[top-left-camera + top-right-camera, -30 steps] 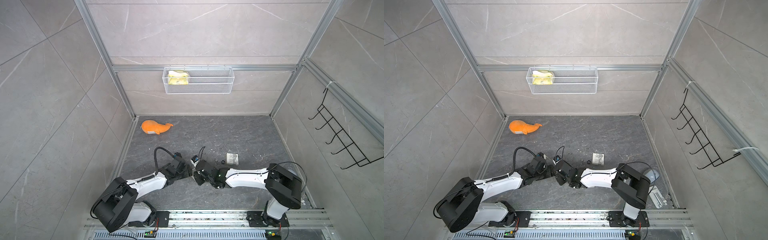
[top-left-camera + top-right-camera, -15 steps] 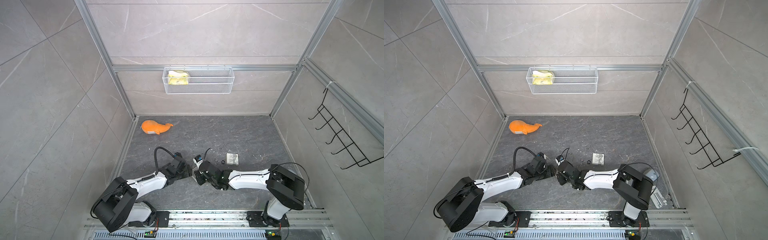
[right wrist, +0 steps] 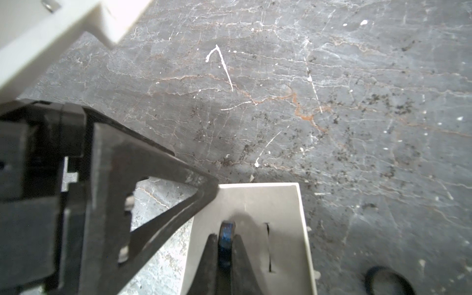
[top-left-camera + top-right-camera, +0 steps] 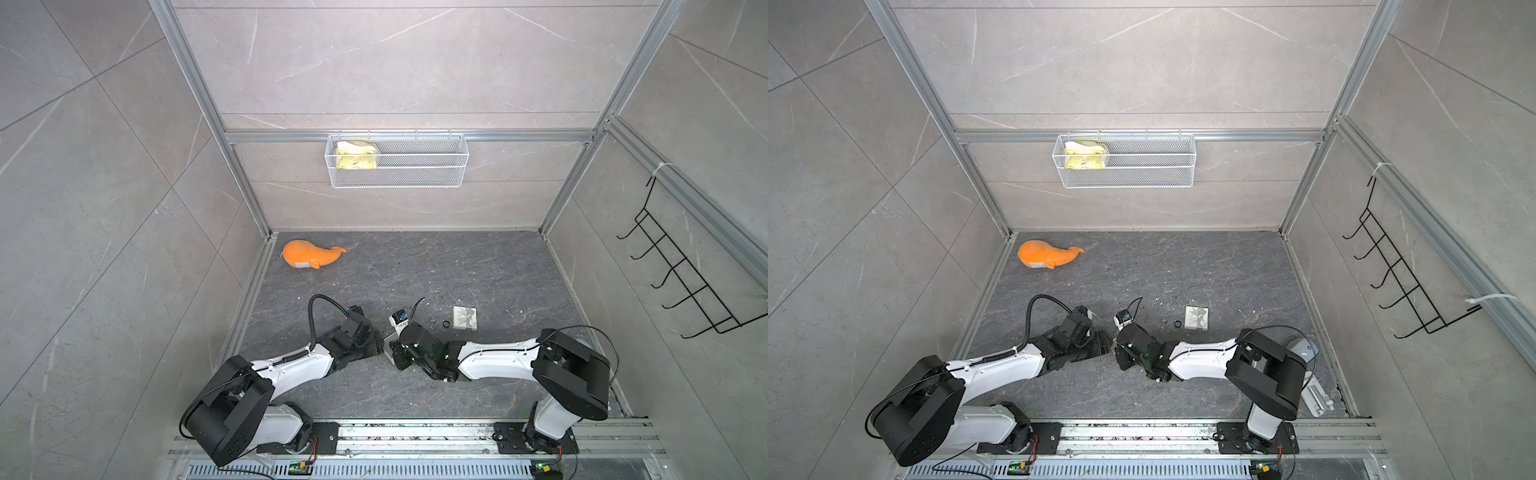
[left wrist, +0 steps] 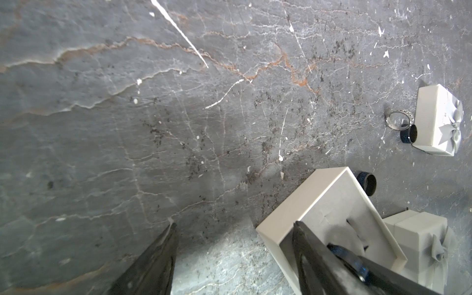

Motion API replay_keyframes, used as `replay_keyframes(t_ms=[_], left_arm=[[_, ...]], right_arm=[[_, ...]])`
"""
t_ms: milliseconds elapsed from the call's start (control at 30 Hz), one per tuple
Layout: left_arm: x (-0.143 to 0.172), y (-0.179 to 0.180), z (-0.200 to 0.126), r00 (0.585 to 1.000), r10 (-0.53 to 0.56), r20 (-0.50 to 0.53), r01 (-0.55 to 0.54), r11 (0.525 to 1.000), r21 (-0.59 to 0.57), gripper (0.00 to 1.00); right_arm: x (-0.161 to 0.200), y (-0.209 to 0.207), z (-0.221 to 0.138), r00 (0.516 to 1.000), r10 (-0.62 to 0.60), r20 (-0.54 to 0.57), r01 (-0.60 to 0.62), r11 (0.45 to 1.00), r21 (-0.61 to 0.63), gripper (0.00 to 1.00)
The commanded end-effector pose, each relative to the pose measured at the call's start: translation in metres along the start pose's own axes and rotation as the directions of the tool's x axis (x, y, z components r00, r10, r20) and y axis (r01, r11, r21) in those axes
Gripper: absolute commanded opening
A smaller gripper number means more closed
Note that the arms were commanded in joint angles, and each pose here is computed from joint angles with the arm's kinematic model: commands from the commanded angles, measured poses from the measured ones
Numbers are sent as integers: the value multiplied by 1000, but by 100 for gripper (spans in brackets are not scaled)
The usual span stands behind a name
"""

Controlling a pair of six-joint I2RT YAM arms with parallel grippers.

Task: Take the rings out of the lift-off lid box
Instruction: Take out the ring from the jewelry box.

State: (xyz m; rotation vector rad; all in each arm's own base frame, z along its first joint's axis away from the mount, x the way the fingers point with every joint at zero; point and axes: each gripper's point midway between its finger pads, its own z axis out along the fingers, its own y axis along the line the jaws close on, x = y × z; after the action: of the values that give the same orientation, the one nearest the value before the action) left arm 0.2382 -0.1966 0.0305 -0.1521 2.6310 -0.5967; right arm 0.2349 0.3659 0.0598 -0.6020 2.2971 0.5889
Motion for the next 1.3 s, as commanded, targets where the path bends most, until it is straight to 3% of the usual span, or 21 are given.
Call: replay_keyframes(t_ms=[0,333,767,1267], left_arm=[[33,20,-2,994,3,-111,-9,999,-51,71],[24,3,-8,995,7,-95,-7,1000,-3,72],[14,-1,-3,997,4,-78,-6,999,-31,73],[28,6,20,986,24,-166,-43,993,-110,61]], right_arm=[[0,-9,4,999,33,22,-33,999,32,0],[10,-13,13,999,33,0,-33,999,40,0],[11,-10,14,999,44,2,-44,999,22,0],[10,-7,14,998,60,23,-60,998,0,0]])
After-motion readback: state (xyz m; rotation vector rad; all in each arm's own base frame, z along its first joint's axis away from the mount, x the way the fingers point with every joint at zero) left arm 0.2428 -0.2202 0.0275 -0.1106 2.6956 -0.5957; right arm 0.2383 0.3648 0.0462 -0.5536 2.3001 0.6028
